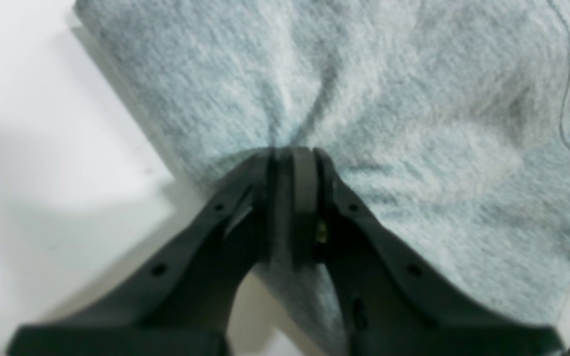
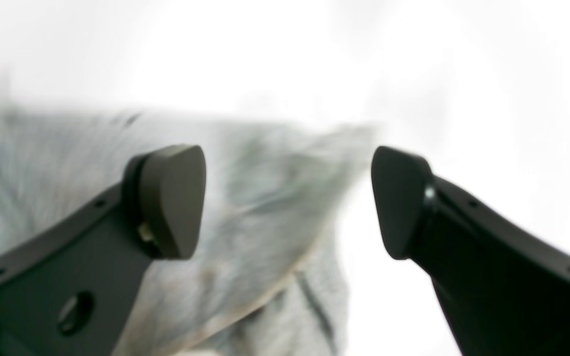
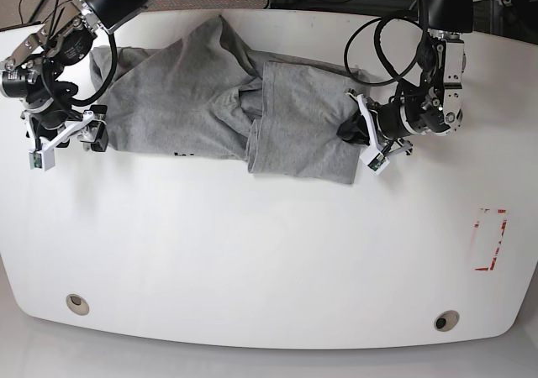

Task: Layout the t-shirt on the table in an organized manner, then fold the t-shirt properly
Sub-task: 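Regrasp the shirt end with the right gripper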

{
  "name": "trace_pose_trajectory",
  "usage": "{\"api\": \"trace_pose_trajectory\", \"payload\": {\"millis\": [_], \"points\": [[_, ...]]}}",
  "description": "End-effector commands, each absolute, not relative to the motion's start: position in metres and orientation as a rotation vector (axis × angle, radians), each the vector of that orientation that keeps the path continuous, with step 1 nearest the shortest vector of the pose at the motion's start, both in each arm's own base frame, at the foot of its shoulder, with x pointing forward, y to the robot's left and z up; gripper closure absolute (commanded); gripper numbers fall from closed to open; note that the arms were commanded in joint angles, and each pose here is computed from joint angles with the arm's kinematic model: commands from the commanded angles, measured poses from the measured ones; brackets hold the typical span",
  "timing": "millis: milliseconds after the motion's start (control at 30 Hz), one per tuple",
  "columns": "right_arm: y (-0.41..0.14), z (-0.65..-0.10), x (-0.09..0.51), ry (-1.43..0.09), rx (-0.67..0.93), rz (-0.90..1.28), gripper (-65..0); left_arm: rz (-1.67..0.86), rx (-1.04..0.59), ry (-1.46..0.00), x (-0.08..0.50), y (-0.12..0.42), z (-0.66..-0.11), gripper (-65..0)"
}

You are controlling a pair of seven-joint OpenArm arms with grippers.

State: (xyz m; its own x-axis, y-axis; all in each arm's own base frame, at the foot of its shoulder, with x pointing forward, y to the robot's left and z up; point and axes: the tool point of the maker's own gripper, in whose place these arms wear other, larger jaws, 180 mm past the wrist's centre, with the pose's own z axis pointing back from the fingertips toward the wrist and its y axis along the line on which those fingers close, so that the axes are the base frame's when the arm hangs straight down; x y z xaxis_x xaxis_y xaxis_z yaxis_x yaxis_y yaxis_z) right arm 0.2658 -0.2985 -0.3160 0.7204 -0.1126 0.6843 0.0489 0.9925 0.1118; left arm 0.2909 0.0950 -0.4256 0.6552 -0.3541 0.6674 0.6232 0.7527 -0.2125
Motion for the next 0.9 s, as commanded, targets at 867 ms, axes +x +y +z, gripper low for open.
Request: {"api": "trace_pose_trajectory", "payload": {"millis": [867], "points": [[-0.311,-0.393,0.227,-0.615,0.390,-0.278,-50.3,-0.480,-0.335,-0.561,0.285,0.153,-0.449,-4.6]]}}
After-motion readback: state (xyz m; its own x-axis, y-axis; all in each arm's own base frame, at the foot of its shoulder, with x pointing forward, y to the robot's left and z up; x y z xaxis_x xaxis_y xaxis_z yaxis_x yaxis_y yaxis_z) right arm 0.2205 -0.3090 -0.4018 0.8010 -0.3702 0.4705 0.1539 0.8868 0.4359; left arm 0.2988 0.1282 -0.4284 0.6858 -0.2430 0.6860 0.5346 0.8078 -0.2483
